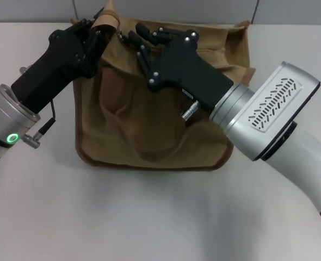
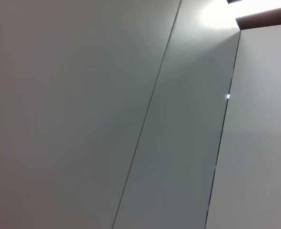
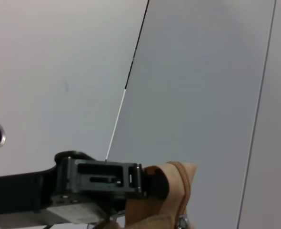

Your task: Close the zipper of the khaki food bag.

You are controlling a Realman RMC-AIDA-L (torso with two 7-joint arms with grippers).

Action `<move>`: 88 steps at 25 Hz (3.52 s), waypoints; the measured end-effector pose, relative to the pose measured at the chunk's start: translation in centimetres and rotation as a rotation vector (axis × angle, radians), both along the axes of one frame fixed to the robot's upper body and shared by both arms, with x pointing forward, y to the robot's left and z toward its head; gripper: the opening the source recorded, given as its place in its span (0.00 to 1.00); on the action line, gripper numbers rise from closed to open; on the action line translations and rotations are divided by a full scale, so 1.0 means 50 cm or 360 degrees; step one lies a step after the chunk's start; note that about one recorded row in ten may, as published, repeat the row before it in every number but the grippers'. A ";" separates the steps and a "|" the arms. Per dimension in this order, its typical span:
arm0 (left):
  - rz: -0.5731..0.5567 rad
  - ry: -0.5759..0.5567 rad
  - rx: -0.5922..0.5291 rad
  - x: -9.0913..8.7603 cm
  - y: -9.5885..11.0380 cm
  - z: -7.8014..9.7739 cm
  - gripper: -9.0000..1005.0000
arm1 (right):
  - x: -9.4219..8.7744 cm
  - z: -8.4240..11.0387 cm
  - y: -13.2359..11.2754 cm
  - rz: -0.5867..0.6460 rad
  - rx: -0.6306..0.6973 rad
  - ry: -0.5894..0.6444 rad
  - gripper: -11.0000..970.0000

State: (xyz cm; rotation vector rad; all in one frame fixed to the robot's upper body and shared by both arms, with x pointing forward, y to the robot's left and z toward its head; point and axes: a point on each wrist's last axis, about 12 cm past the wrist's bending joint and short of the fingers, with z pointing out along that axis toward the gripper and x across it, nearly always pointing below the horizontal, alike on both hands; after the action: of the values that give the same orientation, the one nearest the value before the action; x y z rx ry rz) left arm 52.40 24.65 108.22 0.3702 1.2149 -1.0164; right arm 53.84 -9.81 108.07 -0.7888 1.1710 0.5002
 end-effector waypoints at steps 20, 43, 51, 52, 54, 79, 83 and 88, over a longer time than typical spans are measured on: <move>-0.0004 -0.0002 -0.0002 0.001 -0.002 0.001 0.05 | 0.005 0.001 0.013 0.0025 -0.0089 -0.0056 0.32; 0.0016 0.0020 0.0016 0.004 -0.001 -0.003 0.05 | 0.003 -0.002 0.014 0.0031 -0.0107 -0.0047 0.03; 0.0105 0.0013 -0.0017 0.003 0.019 -0.002 0.05 | 0.006 -0.012 0.000 -0.0001 -0.0131 -0.0039 0.03; 0.0112 0.0012 -0.0020 0.002 0.021 -0.002 0.05 | 0.007 -0.013 -0.002 -0.0005 -0.0136 -0.0038 0.03; 0.0131 0.0013 -0.0024 0.000 0.027 -0.003 0.05 | 0.007 -0.015 -0.005 -0.0010 -0.0142 -0.0036 0.03; 0.0140 0.0013 -0.0027 0.003 0.025 -0.002 0.05 | 0.002 0.002 -0.001 0.0025 -0.0057 -0.0102 0.07; 0.0141 0.0016 -0.0026 0.003 0.025 -0.003 0.05 | 0.000 0.004 0.003 0.0038 -0.0053 -0.0105 0.08; 0.0144 0.0020 -0.0027 0.001 0.026 -0.005 0.05 | -0.002 0.005 0.007 0.0049 -0.0052 -0.0109 0.09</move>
State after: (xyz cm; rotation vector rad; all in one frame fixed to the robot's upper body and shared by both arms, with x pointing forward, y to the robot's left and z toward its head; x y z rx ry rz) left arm 52.45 25.94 107.99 0.2933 1.2231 -0.9518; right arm 53.74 -9.49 108.30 -0.8468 1.1071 0.4768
